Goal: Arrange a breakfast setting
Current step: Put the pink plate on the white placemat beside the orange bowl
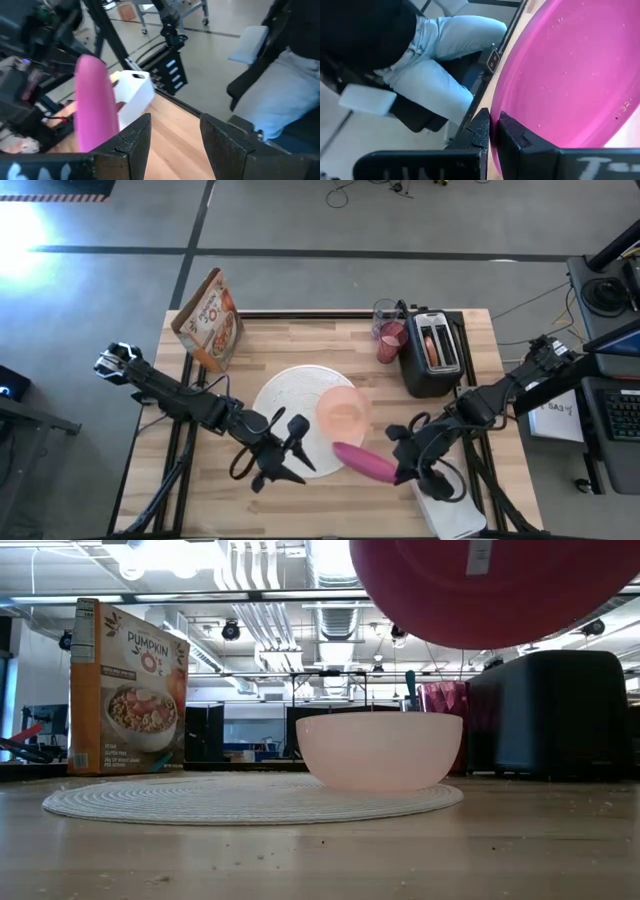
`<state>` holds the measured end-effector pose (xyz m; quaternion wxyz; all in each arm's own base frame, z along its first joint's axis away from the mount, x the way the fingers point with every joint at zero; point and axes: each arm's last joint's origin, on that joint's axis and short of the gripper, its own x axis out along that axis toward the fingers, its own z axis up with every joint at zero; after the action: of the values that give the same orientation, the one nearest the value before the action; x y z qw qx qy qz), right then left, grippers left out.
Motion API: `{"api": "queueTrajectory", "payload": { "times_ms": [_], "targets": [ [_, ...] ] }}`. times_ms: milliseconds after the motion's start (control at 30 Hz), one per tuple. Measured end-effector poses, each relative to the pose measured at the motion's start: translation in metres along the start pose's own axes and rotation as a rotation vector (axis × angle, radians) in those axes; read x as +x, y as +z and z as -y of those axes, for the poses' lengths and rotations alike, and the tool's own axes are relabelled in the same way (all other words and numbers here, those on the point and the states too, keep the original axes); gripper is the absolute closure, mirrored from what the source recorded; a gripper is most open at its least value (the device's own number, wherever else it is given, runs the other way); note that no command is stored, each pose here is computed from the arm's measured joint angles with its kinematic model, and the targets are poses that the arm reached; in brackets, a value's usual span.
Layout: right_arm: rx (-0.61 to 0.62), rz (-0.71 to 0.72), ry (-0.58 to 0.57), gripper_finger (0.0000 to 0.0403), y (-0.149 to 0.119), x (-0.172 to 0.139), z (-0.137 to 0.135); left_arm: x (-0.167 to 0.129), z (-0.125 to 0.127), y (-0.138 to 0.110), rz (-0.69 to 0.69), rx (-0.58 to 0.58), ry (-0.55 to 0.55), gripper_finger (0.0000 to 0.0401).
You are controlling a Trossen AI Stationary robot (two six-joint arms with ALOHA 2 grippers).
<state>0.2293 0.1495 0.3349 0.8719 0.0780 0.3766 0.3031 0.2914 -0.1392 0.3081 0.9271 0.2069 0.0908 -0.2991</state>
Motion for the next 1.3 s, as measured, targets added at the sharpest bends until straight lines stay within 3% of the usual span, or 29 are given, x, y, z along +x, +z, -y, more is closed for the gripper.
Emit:
{"api": "queueTrajectory", "payload": {
  "times_ms": [467, 867, 1133, 1300],
  "targets": [
    [-0.253, 0.068, 0.093, 0.0392, 0.007, 0.0, -0.005, -0.002, -0.016, 0.006, 0.063, 0.023, 0.151, 0.0245],
    [-0.371, 0.119, 0.087, 0.0392, 0.012, -0.001, -0.004, 0.012, -0.016, -0.004, 0.047, 0.015, 0.135, 0.0245],
    [-0.37, 0.136, 0.073, 0.0392, 0.014, -0.002, -0.001, 0.02, -0.013, -0.006, 0.09, -0.019, 0.062, 0.0247],
    [-0.366, 0.135, 0.073, 0.0392, 0.014, -0.002, -0.001, 0.02, -0.013, -0.006, 0.098, -0.067, 0.057, 0.028]
  ]
}}
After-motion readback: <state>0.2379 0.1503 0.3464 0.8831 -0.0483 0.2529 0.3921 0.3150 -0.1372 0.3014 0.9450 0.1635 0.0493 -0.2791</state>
